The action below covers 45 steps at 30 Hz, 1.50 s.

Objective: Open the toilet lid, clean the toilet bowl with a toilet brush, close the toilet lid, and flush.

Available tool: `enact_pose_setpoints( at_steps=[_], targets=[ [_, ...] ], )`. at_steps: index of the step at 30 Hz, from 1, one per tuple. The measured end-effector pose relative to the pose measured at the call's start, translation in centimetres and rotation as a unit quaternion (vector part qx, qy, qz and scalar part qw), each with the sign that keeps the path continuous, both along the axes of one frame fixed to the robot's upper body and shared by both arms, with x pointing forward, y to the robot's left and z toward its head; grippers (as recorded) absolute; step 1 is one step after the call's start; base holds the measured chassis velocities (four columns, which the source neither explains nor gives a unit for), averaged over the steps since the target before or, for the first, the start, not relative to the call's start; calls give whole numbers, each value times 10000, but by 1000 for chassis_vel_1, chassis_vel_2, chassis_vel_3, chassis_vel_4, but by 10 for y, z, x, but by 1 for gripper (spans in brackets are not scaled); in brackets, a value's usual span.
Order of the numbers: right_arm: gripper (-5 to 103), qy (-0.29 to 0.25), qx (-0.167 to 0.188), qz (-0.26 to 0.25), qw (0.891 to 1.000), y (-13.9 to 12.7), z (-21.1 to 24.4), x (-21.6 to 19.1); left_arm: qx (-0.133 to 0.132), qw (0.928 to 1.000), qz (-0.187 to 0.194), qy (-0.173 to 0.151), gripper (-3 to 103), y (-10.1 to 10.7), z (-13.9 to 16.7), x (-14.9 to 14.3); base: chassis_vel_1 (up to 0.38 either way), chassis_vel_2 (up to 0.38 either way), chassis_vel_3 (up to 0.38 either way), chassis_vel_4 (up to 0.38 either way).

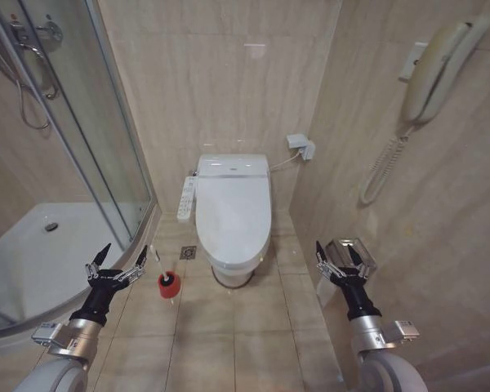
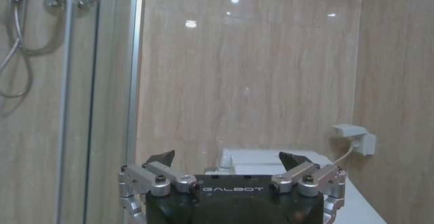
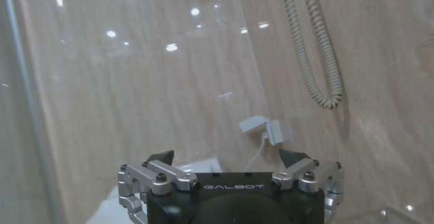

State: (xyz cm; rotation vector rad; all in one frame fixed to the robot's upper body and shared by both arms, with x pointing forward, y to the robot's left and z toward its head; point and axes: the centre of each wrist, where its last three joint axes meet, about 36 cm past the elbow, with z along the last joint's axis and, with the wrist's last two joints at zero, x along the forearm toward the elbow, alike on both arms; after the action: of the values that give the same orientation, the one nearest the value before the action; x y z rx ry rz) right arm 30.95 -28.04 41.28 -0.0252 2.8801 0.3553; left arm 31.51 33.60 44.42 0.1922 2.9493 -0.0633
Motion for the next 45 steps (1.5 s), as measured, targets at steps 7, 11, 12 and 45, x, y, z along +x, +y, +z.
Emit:
enact_pose_setpoints(
  at_steps=[7, 11, 12, 45],
  targets=[
    [100, -85, -109, -272, 9995, -5, -3, 5, 0, 10000, 0, -2, 100, 0, 0, 0, -148, 165, 165, -137],
    [100, -101, -95, -278, 9995, -5, -3, 5, 0, 10000, 0, 1, 100, 0, 0, 0, 0, 0, 0, 0],
    [100, -120, -76, -281, 9995, -4, -4, 5, 0, 10000, 0, 1, 100, 0, 0, 0, 61, -52, -36, 33],
    [100, -70, -2, -528, 9986, -9, -20, 21, 0, 10000, 0, 1, 100, 0, 0, 0, -53, 48, 52, -52]
  ],
)
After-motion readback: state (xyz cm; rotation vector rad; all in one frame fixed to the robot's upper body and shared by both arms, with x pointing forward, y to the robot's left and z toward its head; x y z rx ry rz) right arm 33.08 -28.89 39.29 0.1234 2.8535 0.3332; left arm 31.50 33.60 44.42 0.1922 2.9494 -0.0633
